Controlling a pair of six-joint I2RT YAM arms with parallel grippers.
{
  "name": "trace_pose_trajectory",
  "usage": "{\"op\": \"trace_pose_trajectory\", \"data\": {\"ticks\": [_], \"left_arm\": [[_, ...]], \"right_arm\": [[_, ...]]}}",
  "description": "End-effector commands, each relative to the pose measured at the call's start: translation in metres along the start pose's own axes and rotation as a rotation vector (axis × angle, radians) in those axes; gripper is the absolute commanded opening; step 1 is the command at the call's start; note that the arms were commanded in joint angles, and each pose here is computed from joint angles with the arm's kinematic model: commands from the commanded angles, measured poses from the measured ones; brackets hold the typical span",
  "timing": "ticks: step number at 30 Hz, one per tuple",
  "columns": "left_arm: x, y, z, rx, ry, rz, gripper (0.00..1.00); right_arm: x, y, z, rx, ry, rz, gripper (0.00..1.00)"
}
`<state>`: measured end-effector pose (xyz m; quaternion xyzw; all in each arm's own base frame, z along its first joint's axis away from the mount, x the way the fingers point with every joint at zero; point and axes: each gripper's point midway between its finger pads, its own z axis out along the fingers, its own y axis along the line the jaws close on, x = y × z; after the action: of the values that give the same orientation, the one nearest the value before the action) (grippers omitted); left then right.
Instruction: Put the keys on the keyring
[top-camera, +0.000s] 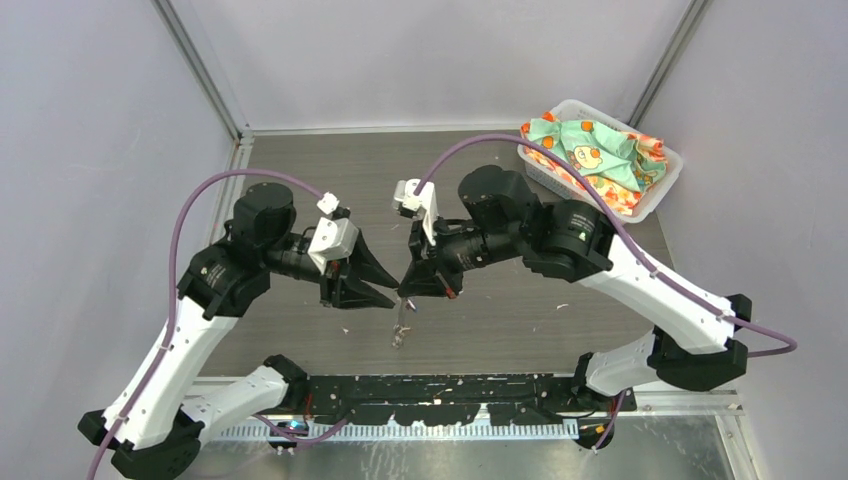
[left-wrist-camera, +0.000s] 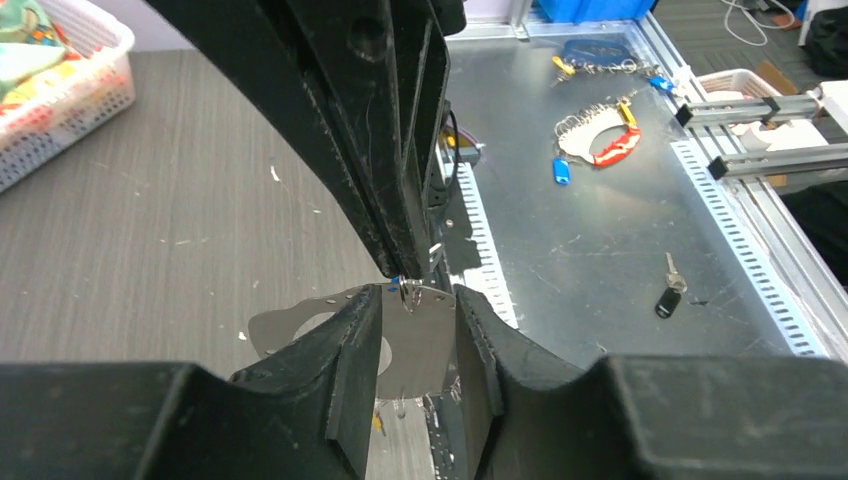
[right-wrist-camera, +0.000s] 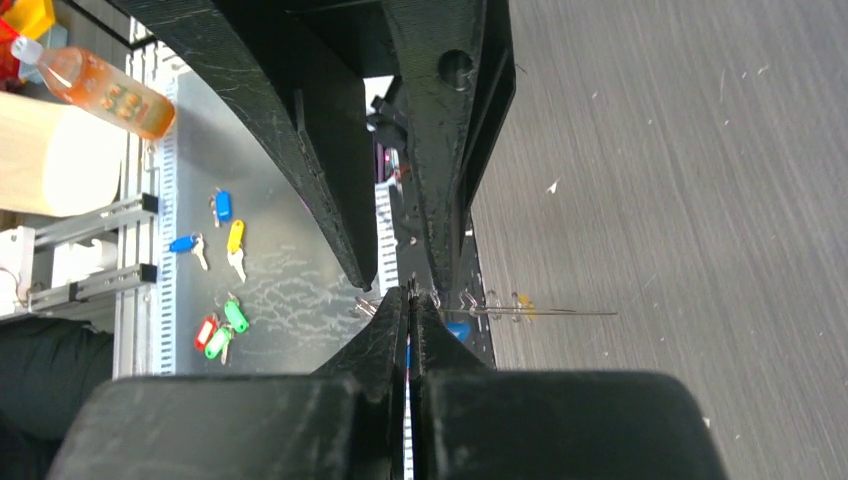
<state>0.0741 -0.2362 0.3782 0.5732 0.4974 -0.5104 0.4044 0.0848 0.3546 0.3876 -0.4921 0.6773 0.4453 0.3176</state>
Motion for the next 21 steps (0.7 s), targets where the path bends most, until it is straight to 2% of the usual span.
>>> {"op": "trace_pose_trajectory", "data": {"ticks": [1,6,17,19,21], "left_arm": [[0.003,-0.014,-0.002,0.061,0.012,0.008,0.33],[0.007,-0.011,-0.001,0.065,0.019,-0.011,0.25],[0.009,-0.006,0.002,0.057,0.024,-0.020,0.20],[0.009,-0.005,0.002,0.057,0.022,-0.022,0.14],[0.010,-0.004,0.002,0.054,0.024,-0.021,0.04]], "right_arm": [[-0.004,0.008,-0.010,-0.029,0.027,-0.018,0.01],[-0.003,0.009,-0.007,-0.037,0.059,-0.014,0.01],[-0.003,0.009,0.004,-0.065,0.090,0.002,0.01],[-0.004,0.010,0.005,-0.072,0.091,0.002,0.01],[-0.004,0.010,0.007,-0.074,0.092,0.004,0.01]]}}
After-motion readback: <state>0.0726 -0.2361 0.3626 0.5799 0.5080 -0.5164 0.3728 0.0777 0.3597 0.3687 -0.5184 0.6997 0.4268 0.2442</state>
